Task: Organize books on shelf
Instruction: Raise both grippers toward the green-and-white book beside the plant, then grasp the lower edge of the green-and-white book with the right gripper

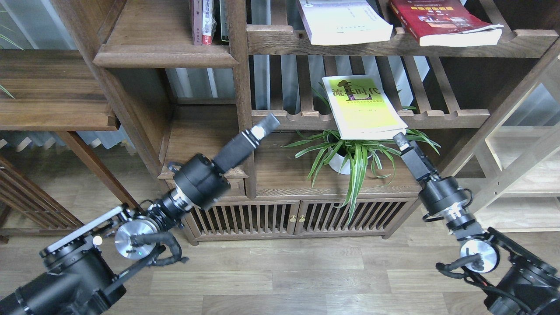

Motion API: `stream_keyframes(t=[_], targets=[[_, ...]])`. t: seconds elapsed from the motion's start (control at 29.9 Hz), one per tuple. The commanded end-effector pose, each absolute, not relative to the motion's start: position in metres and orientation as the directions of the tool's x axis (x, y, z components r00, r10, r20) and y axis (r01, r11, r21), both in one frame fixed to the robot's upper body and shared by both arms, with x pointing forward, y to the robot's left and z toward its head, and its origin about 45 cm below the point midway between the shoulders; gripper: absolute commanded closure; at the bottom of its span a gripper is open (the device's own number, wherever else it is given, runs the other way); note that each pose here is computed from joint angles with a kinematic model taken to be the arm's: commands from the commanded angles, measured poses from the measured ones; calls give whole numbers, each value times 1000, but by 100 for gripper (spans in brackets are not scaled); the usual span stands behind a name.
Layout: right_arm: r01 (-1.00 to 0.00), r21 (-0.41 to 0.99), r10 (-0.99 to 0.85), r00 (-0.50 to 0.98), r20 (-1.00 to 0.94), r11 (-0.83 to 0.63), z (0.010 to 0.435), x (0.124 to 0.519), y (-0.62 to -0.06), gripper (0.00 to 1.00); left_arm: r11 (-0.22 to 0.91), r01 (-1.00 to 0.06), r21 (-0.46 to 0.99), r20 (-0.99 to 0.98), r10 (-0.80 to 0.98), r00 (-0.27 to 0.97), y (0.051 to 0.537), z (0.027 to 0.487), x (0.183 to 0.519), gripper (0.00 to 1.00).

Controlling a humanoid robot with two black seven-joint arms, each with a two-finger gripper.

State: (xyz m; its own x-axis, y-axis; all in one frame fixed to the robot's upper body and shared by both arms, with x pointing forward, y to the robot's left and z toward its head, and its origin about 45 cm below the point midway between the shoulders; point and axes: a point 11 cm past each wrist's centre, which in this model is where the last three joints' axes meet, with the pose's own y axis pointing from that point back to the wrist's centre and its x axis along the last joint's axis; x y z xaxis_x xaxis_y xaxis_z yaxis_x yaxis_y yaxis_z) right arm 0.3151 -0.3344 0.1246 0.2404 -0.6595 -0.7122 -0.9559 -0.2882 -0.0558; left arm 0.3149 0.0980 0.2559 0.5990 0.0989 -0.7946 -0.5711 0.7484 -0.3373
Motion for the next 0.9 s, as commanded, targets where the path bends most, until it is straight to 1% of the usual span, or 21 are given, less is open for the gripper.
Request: stream_keyframes(t=[0.0, 0.1, 0.2, 0.37, 0.57, 0.87], targets=[[-964, -51, -602, 203, -772, -259, 117, 315, -324, 0, 713, -595, -370, -778, 111, 618, 111, 269, 327, 1], [-971, -42, -545, 169, -821, -237, 109, 312, -311, 0, 687, -623, -374, -773, 140, 619, 126, 272, 335, 1], [-970, -31, -505, 153, -849, -241, 99, 307, -293, 0, 664, -659, -352, -778, 184, 600, 144, 265, 339, 1], [-970, -12, -466, 128, -876, -244, 90, 301, -279, 0, 639, -702, -314, -792, 231, 565, 166, 251, 337, 1], [-973, -44, -383, 131, -914, -227, 96, 312, -256, 0, 623, -733, -273, -790, 289, 540, 185, 242, 342, 1], [-984, -80, -245, 118, -962, -161, 107, 338, -228, 0, 605, -743, -287, -783, 298, 545, 192, 247, 347, 1]])
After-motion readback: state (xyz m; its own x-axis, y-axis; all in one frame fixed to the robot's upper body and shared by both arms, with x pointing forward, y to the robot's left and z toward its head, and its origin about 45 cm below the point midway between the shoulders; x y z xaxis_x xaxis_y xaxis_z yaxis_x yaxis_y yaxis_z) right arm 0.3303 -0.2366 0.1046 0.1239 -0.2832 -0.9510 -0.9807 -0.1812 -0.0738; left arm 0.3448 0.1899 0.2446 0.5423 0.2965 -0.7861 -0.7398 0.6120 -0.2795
